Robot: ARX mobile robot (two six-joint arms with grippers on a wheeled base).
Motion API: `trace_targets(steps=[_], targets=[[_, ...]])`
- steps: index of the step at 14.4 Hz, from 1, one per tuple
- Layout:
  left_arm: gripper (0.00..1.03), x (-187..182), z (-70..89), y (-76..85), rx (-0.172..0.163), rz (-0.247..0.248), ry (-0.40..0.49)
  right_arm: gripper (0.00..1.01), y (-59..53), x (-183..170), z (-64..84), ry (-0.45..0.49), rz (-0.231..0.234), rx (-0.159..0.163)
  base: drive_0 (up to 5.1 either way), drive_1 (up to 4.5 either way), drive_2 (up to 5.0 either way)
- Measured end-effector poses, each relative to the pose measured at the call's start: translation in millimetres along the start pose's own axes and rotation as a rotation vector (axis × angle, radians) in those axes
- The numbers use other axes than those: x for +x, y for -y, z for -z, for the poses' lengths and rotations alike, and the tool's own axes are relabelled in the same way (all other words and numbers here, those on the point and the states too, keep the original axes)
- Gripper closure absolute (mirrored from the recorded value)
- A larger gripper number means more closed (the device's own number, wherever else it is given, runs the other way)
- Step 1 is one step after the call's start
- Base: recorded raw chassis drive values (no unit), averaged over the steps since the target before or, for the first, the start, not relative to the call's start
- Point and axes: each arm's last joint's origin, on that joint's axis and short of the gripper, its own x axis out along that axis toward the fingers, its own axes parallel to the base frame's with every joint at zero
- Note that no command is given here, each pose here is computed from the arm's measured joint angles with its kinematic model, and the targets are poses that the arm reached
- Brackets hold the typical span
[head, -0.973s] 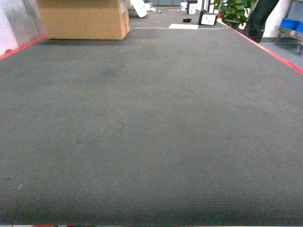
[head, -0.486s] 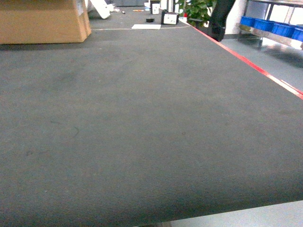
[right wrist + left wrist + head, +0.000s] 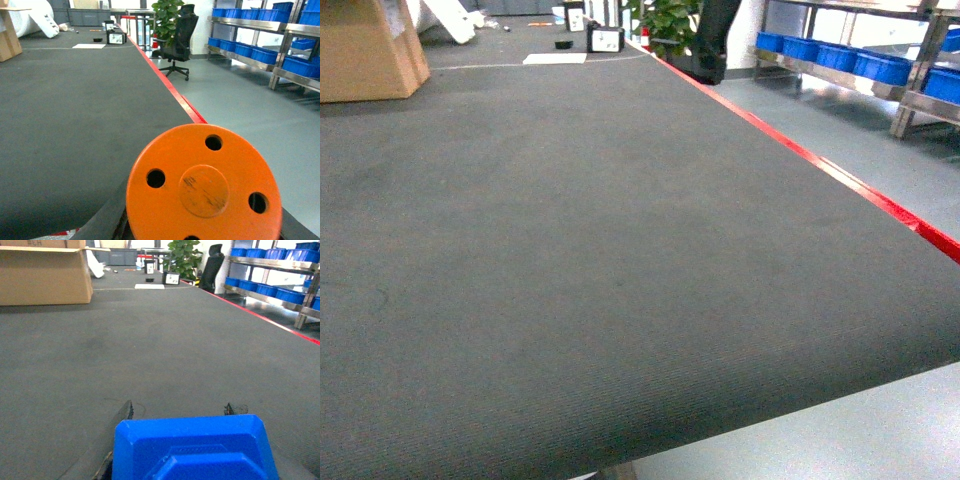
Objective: Sort blue parts and orange caps into right shelf containers
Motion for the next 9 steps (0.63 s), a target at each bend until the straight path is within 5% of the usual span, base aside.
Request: trace_targets(steps=[9], targets=[[0.59, 0.0, 0.0, 0.0, 0.0, 0.0, 0.0, 0.57, 0.0, 0.0, 0.0, 0.0, 0.0, 0.0, -1.6, -1.59, -1.6]])
